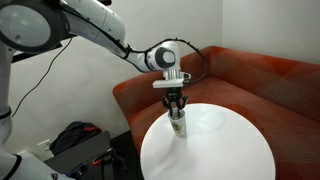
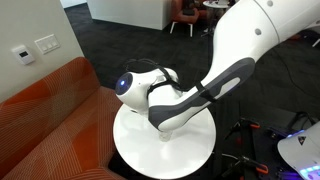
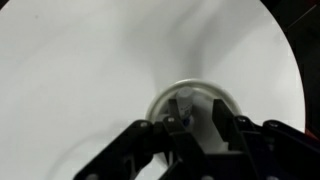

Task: Pick up the marker inside the white cup and place it on the table-top

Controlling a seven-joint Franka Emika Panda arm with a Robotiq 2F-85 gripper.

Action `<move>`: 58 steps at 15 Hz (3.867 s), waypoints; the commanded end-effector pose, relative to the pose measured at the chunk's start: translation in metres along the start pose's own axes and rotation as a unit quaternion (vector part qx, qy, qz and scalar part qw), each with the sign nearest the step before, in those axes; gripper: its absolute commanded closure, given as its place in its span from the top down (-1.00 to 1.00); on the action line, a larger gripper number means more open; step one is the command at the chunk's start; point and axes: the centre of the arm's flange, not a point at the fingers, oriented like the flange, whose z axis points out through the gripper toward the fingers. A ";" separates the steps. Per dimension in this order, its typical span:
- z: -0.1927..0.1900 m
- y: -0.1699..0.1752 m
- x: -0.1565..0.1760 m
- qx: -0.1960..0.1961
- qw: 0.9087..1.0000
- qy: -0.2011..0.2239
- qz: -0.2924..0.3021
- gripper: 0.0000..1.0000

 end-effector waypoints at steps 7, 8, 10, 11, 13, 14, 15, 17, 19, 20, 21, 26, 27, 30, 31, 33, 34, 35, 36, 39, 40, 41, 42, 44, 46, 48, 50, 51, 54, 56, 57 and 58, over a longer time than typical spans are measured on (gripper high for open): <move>0.004 0.009 -0.008 0.014 1.000 -0.006 0.006 -0.19; 0.004 0.009 -0.009 0.015 1.000 -0.007 0.007 -0.22; 0.006 0.009 -0.009 0.016 1.000 -0.008 0.008 -0.24; 0.007 0.009 -0.009 0.016 1.000 -0.008 0.008 -0.28; 0.008 0.008 -0.009 0.016 1.000 -0.009 0.007 -0.28; 0.009 0.008 -0.009 0.016 1.000 -0.010 0.008 -0.29; 0.009 0.007 -0.009 0.016 1.000 -0.010 0.008 -0.34; 0.010 0.006 -0.008 0.016 1.000 -0.011 0.007 -0.62; 0.011 0.006 -0.008 0.017 1.000 -0.012 0.007 -0.89; 0.011 0.005 -0.008 0.016 1.000 -0.012 0.007 -0.89; 0.011 0.005 -0.009 0.015 1.000 -0.012 0.007 -0.90; -0.003 0.004 -0.009 0.012 1.000 -0.018 0.011 -0.90; -0.007 0.003 -0.010 0.012 1.000 -0.020 0.011 -0.90; -0.020 0.000 -0.016 0.013 0.999 -0.033 0.015 -0.90; -0.025 0.000 -0.019 0.012 0.999 -0.036 0.018 -0.90; -0.038 -0.001 -0.027 0.013 0.999 -0.043 0.023 -0.90; -0.046 -0.002 -0.033 0.015 0.999 -0.044 0.024 -0.90; -0.053 -0.003 -0.038 0.018 0.999 -0.044 0.024 -0.90; -0.061 -0.005 -0.045 0.020 0.998 -0.044 0.025 -0.90; -0.084 -0.011 -0.062 0.019 0.999 -0.038 0.031 -0.90; -0.093 -0.013 -0.070 0.017 0.999 -0.034 0.034 -0.90; -0.101 -0.016 -0.076 0.015 0.999 -0.031 0.036 -0.90; -0.109 -0.018 -0.082 0.012 0.999 -0.030 0.040 -0.90; -0.123 -0.020 -0.098 0.006 0.998 -0.027 0.055 -0.90; -0.134 -0.022 -0.113 0.001 0.997 -0.022 0.071 -0.90; -0.142 -0.022 -0.128 -0.004 0.995 -0.014 0.095 -0.90; -0.144 -0.019 -0.139 -0.006 0.992 -0.010 0.127 -0.90; -0.142 -0.017 -0.145 -0.006 0.989 -0.010 0.144 -0.90; -0.130 -0.004 -0.157 -0.001 0.978 -0.015 0.207 -0.90; -0.118 0.006 -0.160 0.008 0.973 -0.014 0.230 -0.90; -0.111 0.012 -0.160 0.013 0.972 -0.009 0.233 -0.90; -0.104 0.018 -0.159 0.016 0.972 -0.002 0.236 -0.90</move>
